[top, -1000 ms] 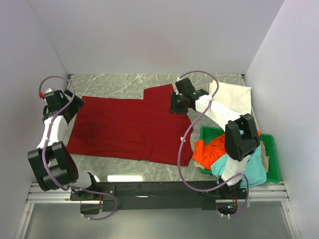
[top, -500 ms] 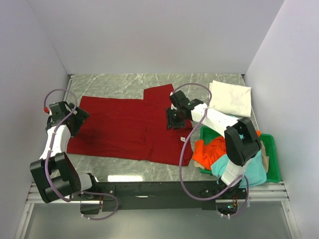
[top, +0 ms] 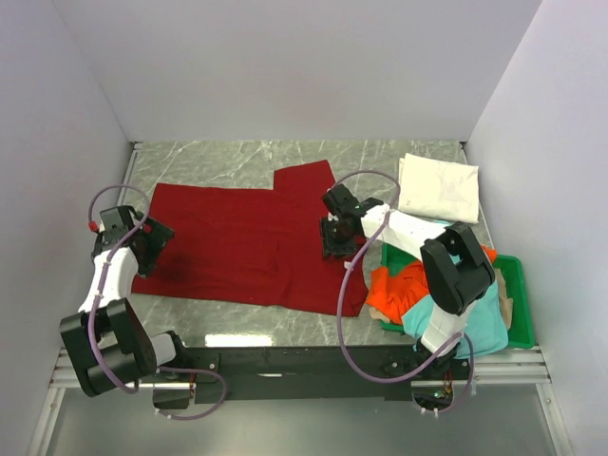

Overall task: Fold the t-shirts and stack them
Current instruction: Fold the tshirt

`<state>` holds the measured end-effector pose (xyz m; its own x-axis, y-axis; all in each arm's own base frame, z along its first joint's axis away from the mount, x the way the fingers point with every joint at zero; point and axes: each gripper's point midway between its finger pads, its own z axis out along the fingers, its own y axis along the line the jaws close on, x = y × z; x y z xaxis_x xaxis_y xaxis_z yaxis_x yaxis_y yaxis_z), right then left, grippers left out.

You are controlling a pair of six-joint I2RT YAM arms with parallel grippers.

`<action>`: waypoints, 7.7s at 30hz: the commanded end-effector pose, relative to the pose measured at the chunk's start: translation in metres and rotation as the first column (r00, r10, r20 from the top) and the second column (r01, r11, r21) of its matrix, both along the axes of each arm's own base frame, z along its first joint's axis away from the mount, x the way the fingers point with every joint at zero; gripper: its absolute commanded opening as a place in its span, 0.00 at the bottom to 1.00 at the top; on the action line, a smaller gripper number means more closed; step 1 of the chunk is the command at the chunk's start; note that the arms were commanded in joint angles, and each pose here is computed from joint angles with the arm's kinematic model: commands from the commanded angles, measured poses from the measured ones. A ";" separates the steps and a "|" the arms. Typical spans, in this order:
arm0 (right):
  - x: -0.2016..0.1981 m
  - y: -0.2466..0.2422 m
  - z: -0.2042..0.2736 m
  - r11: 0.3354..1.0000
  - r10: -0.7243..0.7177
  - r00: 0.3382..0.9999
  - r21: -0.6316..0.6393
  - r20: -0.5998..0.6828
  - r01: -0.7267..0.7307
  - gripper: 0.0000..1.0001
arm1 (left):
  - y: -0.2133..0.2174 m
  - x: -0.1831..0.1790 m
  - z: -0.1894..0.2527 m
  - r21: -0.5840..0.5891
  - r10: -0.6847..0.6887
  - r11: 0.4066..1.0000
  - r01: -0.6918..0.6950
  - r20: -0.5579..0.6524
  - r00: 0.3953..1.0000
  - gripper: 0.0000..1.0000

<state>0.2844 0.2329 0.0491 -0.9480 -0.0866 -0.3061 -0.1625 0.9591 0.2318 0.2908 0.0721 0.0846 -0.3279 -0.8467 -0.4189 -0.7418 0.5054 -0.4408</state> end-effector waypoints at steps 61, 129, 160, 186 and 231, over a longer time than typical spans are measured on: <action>0.034 -0.006 -0.023 0.987 0.035 0.999 -0.160 0.025 -0.031 0.46 | 0.016 0.047 -0.032 -0.034 0.013 0.999 -0.011 0.072 0.997 0.99; -0.036 -0.009 0.061 0.984 0.046 0.999 -0.175 0.018 -0.042 0.45 | 0.054 -0.037 0.026 0.021 0.332 0.942 -0.335 0.087 0.939 1.00; 0.297 -0.011 0.026 0.973 -0.202 0.875 -0.014 0.440 0.231 0.44 | 0.026 0.065 0.058 0.178 -0.066 0.983 0.038 0.152 0.986 0.99; 0.273 -0.013 -0.025 0.979 -0.160 0.939 -0.071 0.304 0.189 0.41 | 0.030 0.077 0.056 0.183 -0.082 0.982 0.057 0.135 0.987 0.99; 0.266 -0.043 0.011 0.959 -0.261 0.913 -0.020 0.313 0.281 0.00 | 0.077 0.180 -0.053 0.214 -0.233 0.940 0.268 -0.173 0.957 0.44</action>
<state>0.5477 0.1951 0.0252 -0.8298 0.1238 -0.5441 0.0565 0.9887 0.1388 0.4692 0.1484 0.0287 -0.5727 -0.6373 -0.5156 -0.6357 0.7424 -0.2116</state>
